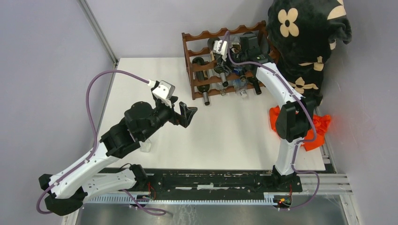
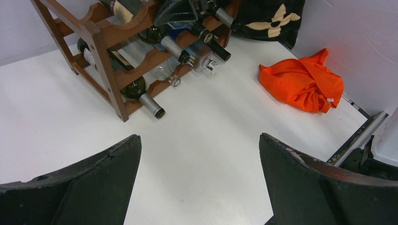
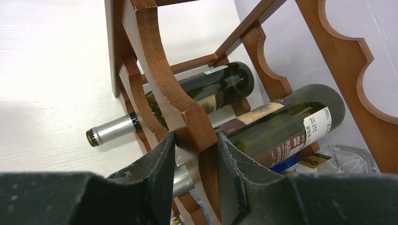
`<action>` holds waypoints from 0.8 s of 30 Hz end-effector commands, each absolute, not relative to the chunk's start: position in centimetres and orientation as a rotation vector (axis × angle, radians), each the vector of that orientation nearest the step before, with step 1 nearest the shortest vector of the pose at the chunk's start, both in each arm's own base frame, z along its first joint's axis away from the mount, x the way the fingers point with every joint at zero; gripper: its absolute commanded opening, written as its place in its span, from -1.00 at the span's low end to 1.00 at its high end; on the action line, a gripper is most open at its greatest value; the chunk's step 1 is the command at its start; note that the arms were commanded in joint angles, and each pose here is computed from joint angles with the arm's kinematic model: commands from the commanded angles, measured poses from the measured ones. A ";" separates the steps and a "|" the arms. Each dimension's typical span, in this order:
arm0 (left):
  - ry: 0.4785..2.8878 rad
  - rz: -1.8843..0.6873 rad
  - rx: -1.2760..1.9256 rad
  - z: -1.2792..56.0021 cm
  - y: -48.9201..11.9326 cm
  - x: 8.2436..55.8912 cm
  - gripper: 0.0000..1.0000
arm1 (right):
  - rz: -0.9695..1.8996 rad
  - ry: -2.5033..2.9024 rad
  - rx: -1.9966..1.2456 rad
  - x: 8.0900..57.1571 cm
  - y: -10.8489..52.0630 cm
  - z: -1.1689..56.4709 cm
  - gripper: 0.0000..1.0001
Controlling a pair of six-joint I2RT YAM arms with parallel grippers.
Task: Put the wine bottle on the wine rack
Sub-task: Adjust the wine rack at the center of the board.
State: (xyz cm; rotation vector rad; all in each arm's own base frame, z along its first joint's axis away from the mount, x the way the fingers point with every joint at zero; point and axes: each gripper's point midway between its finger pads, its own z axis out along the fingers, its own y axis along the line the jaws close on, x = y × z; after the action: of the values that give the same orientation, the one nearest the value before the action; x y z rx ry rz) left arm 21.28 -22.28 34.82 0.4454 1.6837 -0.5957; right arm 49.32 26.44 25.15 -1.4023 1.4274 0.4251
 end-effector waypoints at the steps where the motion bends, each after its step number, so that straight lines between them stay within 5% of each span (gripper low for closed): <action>1: 1.603 -0.696 0.389 38.5 -22.3 20.6 1.00 | 0.589 1.436 -1.466 43.7 27.1 26.5 -0.21; 5: 1.597 -0.734 0.403 39.1 -22.7 20.1 1.00 | 0.562 1.372 -1.419 43.1 27.1 30.5 0.40; 8: 1.597 -0.778 0.422 39.8 -23.1 19.4 1.00 | 0.537 1.303 -1.376 42.2 26.8 35.0 0.59; 16: 1.572 -0.855 0.385 41.1 -21.9 17.8 1.00 | 0.534 1.164 -1.370 35.0 25.1 40.0 0.90; 24: 1.607 -0.883 0.326 41.0 -19.9 16.5 1.00 | 0.690 1.192 -1.311 25.3 22.9 34.1 0.96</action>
State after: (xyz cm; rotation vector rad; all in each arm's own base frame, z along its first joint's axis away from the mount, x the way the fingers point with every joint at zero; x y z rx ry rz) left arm 17.48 -20.84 39.37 0.4032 1.6102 -0.8068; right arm 28.61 22.81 37.51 -1.3226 1.1656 0.5558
